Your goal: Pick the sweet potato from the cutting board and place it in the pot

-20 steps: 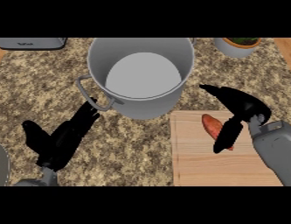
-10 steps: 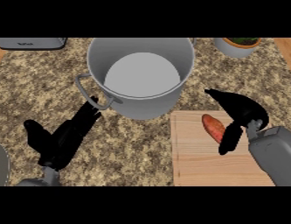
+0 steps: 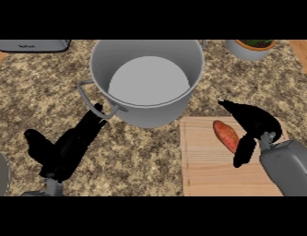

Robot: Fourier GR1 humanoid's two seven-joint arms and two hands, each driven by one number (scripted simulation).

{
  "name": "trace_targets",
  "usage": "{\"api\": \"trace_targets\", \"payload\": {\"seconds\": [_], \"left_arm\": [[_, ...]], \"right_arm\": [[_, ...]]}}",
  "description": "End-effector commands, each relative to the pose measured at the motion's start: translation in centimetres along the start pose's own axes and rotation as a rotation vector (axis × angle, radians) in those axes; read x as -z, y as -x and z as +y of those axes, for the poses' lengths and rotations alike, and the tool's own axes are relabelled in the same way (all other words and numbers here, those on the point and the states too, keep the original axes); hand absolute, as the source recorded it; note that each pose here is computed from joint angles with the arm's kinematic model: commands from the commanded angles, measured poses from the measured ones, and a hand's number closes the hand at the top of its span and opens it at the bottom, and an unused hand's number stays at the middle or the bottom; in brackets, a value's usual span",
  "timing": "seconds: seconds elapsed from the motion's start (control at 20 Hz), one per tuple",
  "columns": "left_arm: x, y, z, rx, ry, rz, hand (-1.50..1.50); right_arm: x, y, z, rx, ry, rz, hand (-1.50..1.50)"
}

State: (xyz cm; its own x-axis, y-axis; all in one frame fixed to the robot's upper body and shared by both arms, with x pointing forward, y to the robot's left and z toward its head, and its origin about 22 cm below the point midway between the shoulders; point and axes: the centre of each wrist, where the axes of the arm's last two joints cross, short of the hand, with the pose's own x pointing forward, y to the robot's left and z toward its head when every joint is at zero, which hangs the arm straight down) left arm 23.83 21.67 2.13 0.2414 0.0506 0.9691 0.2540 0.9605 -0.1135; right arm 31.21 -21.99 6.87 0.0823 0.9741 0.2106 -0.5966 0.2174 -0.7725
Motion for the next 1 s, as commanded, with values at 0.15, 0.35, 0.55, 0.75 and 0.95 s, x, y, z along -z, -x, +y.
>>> {"api": "trace_targets", "payload": {"seconds": [0.15, 0.35, 0.55, 0.75, 0.95], "left_arm": [[-1.5, -0.2, 0.1, -0.005, 0.003, -0.006, 0.0], [0.4, 0.1, 1.0, 0.001, -0.001, 0.013, 0.0], [1.1, 0.2, -1.3, 0.005, 0.026, 0.002, 0.0], [0.6, -0.6, 1.4, 0.006, 0.016, 0.007, 0.0], [0.3, 0.0, 1.3, -0.007, 0.018, -0.004, 0.0]], "right_arm": [[1.5, -0.8, 1.3, 0.02, 0.013, 0.001, -1.5], [3.5, 0.0, 1.6, -0.008, -0.025, 0.039, -1.5], [2.1, 1.8, 2.1, -0.021, -0.02, 0.041, -1.5], [4.0, -0.8, 4.0, -0.03, -0.025, 0.04, -1.5], [6.8, 2.0, 4.2, 0.037, -0.043, 0.022, 1.5]]}}
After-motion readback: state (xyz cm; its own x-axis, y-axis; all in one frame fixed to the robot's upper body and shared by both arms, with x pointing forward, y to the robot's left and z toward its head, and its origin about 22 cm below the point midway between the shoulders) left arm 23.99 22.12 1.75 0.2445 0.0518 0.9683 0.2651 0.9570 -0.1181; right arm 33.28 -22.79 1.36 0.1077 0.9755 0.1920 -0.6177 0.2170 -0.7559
